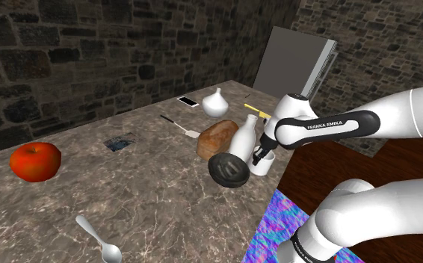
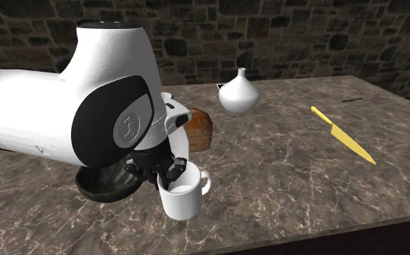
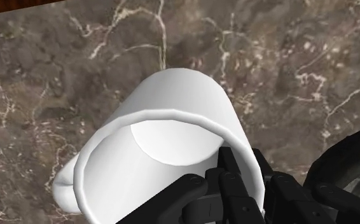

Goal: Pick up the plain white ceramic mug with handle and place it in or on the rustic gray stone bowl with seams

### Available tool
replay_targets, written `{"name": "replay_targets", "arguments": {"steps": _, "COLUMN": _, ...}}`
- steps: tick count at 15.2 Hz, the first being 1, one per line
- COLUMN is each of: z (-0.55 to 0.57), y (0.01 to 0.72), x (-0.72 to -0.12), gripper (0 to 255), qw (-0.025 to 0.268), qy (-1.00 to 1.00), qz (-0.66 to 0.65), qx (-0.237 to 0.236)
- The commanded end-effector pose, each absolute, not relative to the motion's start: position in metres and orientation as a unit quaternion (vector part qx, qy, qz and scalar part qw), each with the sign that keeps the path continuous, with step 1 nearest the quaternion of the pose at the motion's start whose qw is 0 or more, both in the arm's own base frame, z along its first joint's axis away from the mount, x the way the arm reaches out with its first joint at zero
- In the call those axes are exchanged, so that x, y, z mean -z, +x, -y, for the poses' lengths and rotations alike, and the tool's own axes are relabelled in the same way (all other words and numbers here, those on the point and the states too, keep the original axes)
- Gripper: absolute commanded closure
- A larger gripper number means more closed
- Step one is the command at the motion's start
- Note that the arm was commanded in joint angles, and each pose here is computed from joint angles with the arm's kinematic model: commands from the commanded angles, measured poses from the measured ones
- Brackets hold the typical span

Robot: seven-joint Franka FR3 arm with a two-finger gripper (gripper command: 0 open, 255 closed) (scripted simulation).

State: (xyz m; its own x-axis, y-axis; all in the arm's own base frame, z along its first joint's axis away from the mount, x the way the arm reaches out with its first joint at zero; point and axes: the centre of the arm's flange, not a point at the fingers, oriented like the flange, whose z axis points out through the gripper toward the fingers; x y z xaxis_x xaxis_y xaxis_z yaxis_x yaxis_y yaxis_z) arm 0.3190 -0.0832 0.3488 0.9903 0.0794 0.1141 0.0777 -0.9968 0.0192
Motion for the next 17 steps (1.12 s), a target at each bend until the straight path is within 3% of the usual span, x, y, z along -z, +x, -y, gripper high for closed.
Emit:
{"name": "replay_targets", "arguments": {"steps": 1, "z": 0.083, "y": 0.319, "x": -0.357, "gripper": 255, "qw": 0.007, "qy": 0.998, "qz": -0.039, "qx": -0.058}}
{"name": "replay_targets", "arguments": {"steps": 17, "z": 0.083, "y": 0.319, "x": -0.441, "gripper": 255, "qw": 0.007, "qy": 0.998, "qz": -0.039, "qx": -0.058}}
